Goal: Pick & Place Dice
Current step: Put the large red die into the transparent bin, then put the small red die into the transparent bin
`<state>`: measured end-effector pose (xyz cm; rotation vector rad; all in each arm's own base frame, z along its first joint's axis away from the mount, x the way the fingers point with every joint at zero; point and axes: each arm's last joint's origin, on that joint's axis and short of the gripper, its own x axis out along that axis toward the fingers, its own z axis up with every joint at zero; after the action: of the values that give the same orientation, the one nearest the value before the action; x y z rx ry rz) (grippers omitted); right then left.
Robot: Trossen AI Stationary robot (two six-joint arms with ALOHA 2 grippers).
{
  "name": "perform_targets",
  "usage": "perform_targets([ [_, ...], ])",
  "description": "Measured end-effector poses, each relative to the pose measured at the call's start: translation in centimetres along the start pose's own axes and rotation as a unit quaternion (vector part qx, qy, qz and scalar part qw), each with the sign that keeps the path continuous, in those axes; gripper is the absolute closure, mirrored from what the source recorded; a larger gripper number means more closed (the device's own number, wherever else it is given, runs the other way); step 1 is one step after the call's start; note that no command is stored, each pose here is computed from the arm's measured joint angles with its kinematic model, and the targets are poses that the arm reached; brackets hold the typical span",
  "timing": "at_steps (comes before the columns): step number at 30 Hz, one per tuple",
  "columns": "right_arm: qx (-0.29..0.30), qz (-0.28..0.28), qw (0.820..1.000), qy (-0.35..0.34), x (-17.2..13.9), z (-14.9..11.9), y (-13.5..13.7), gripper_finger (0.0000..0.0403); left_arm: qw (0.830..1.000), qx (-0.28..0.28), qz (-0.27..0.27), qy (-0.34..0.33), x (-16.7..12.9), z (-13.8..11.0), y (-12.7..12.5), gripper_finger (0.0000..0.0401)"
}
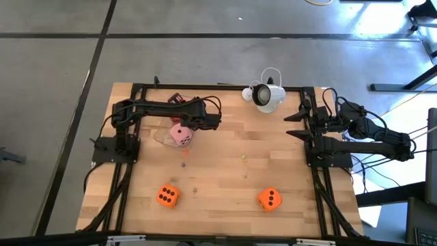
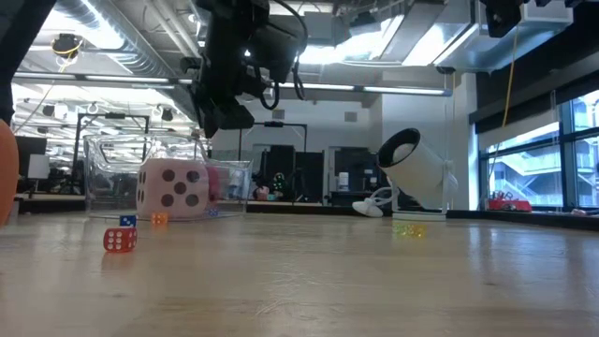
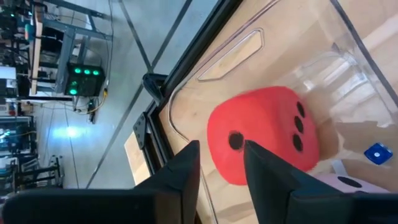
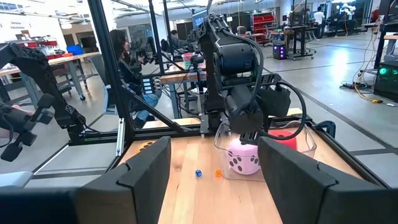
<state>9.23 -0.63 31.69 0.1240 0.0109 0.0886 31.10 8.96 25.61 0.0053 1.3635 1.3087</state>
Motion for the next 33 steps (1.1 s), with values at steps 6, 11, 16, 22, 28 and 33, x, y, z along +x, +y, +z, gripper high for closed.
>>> perform_targets([
  [6,0.0,0.0,1.0,0.0,0.0,0.0,0.0,0.016,1.0,0.003,-0.006,-0.028,-0.8,-0.2,-0.8,0.0277],
  [11,0.0,0.0,1.0,0.0,0.0,0.0,0.0,0.016,0.998,0.004,-0.014,-0.069,-2.8,-1.0,-1.8,0.0282],
  [16,0.0,-0.002,1.0,0.0,0.0,0.0,0.0,0.016,0.987,-0.019,-0.027,-0.159,-6.5,-1.7,-2.7,0.0289],
  [22,0.0,-0.002,1.0,0.0,0.0,0.0,0.0,0.016,0.963,-0.033,-0.071,-0.258,-11.0,-2.3,-3.7,0.0292],
  [28,0.0,-0.001,1.0,0.0,0.0,0.0,0.0,0.016,0.937,0.009,-0.142,-0.32,-14.3,-2.6,-5.3,0.029],
  [33,0.0,-0.001,1.0,0.0,0.0,0.0,0.0,0.016,0.904,0.074,-0.23,-0.354,-16.1,-2.4,-6.6,0.029],
])
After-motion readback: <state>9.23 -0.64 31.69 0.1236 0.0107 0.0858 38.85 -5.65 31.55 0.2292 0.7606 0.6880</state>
